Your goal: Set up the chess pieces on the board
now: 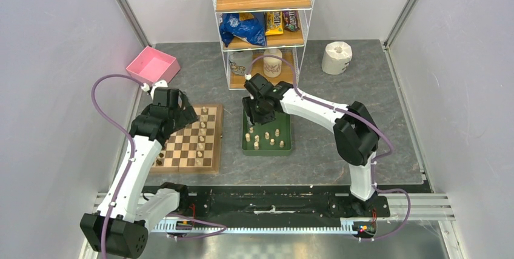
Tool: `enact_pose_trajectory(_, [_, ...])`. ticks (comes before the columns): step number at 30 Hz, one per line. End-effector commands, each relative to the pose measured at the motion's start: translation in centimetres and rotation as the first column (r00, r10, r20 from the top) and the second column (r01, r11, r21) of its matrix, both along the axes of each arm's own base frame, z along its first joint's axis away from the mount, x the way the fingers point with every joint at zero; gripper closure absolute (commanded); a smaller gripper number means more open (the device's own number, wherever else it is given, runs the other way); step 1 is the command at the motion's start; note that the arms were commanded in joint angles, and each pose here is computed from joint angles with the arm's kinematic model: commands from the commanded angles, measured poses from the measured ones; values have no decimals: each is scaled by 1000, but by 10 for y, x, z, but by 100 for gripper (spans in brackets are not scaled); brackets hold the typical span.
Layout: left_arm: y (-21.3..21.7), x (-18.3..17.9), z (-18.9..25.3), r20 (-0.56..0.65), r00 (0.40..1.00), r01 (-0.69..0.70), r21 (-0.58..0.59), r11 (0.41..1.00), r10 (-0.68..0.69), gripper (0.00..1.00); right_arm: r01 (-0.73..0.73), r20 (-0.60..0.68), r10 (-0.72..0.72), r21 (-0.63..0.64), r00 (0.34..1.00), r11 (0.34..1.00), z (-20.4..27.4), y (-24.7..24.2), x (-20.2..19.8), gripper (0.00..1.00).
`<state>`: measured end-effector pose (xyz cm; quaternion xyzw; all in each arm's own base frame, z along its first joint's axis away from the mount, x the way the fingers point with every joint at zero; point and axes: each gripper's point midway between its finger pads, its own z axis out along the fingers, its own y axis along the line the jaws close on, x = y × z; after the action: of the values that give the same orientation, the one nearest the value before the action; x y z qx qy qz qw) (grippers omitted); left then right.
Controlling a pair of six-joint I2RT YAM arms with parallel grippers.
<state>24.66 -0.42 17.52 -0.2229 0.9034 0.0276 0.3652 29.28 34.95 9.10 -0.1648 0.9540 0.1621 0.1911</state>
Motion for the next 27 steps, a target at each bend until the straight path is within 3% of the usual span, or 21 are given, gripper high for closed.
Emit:
enact_pose_trajectory(1, [-4,9,7,41,998,51,-2,999,-51,2,5,27,-4,-18,1000,1000,0,12,6,40])
enact_pose_trajectory(14, [-6,7,3,52,997,62,-17,998,-61,2,55,31,-53,-71,998,996,-23,16,14,48])
enact_pose_trajectory(27, [-5,3,-6,44,997,58,-16,998,-57,2,54,16,-53,-66,998,996,-29,20,14,48])
